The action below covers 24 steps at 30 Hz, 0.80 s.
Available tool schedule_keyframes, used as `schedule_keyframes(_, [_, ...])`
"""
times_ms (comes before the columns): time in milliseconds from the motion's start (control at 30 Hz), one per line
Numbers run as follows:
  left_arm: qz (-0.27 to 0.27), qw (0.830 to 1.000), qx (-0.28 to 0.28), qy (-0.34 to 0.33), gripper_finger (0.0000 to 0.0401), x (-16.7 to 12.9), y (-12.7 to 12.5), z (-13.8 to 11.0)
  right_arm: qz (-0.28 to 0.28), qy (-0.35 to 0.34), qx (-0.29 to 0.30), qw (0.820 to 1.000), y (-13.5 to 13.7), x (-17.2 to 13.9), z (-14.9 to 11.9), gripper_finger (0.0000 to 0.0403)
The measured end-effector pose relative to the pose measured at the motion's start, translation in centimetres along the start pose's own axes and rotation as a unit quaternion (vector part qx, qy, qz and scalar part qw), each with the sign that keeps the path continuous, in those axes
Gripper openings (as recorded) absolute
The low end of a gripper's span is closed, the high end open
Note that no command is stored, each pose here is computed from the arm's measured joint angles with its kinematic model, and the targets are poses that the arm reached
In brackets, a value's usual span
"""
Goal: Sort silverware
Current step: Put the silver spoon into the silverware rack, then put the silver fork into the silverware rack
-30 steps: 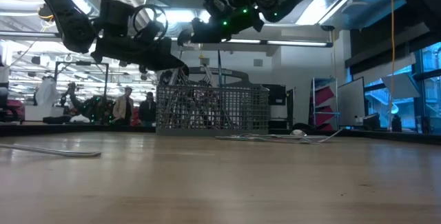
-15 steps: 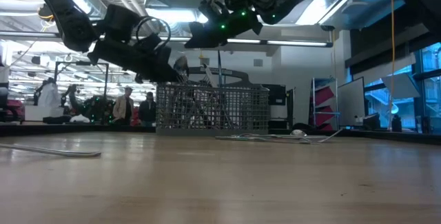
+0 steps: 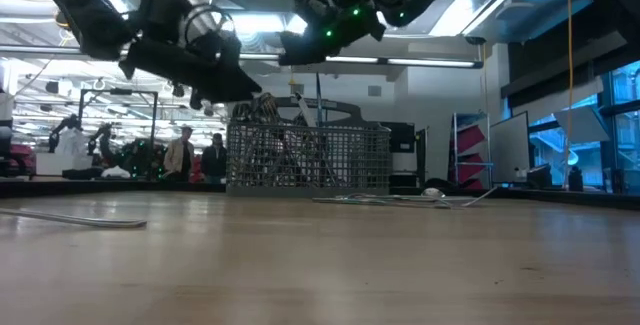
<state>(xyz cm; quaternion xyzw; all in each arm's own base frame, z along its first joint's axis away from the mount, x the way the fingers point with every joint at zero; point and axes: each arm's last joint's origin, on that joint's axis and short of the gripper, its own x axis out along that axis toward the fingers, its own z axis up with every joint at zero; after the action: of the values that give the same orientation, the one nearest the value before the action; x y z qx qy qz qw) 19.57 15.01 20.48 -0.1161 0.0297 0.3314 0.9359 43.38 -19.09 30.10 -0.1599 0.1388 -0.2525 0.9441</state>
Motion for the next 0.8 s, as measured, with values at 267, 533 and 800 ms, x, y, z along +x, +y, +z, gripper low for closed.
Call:
schedule_keyframes(267, [-0.059, 0.998, -0.014, -0.034, 0.0148, -3.4, -1.3, 3.0, -0.002, -0.038, -0.004, 0.999, -1.7, -3.1, 3.5, 0.0025])
schedule_keyframes(533, [-0.242, 0.969, -0.038, 0.015, 0.0144, -7.7, -4.6, 3.8, 0.111, -0.043, -0.007, 0.993, -1.9, -7.3, 6.2, 0.0026])
schedule_keyframes(800, [-0.374, 0.911, -0.088, 0.148, 0.0132, -11.2, -8.5, 1.9, 0.213, -0.028, -0.022, 0.976, 2.3, -10.2, 7.9, 0.0026])
